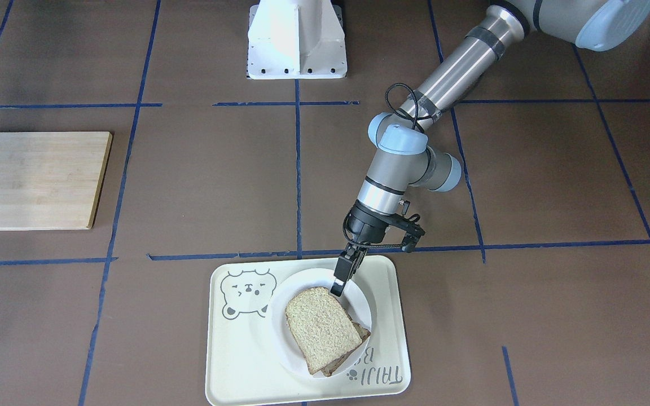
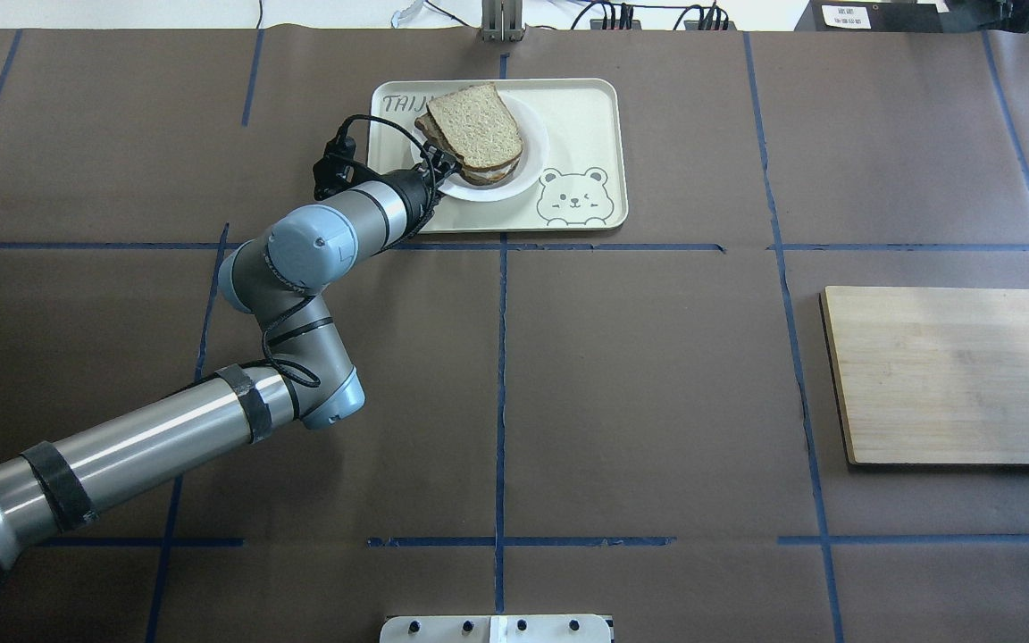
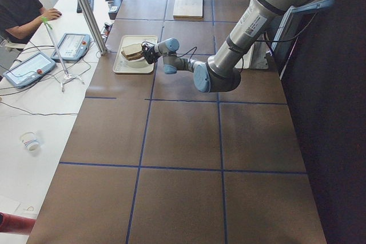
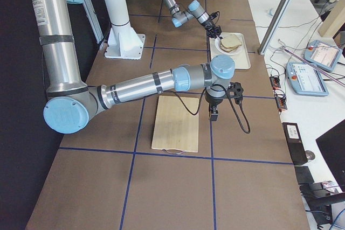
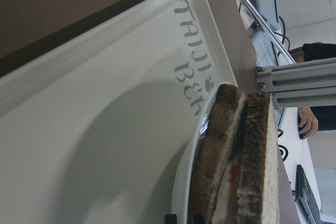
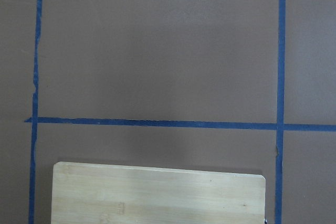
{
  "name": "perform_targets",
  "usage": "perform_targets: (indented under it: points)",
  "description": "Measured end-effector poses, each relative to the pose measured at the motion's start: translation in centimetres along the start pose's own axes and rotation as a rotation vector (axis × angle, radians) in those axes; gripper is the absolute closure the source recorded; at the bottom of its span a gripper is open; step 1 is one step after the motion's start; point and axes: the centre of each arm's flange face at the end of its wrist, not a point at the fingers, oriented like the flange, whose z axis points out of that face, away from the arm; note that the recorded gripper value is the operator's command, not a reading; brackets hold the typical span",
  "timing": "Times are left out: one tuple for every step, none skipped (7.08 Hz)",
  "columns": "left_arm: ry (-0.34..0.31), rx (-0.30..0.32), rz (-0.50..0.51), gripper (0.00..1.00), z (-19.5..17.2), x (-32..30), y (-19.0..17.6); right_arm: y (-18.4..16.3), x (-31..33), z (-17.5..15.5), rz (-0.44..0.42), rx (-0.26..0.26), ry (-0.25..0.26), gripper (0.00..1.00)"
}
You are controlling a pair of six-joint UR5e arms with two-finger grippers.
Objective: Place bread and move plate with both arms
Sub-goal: 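Release the plate and withdraw the left arm away from the tray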
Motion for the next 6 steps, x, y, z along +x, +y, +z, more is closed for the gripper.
perform_targets:
  points:
    - [0.003,-0.011,0.011,0.0,-0.6,0.0,-0.2,0.0,0.1,0.1,0.002,-0.002,0.0,0.0]
    - [0.003,-0.037,0.031,0.0,-2.2,-0.2,-0.9,0.1,0.2,0.2,0.003,-0.004,0.001,0.0]
    - [-0.017,-0.068,0.06,0.0,-4.4,0.1,-2.3,0.1,0.3,0.2,0.004,-0.004,0.002,0.0]
    - [-0.052,-0.088,0.089,0.0,-6.6,0.9,-3.9,0.1,0.3,0.3,0.005,-0.005,0.002,0.0]
    - [-0.09,-0.102,0.133,0.0,-8.8,1.9,-5.5,0.2,0.4,0.3,0.004,-0.006,0.002,0.0]
    - [-0.13,-0.116,0.199,0.0,-11.6,2.3,-8.0,0.3,0.5,0.4,0.003,-0.008,0.003,0.0]
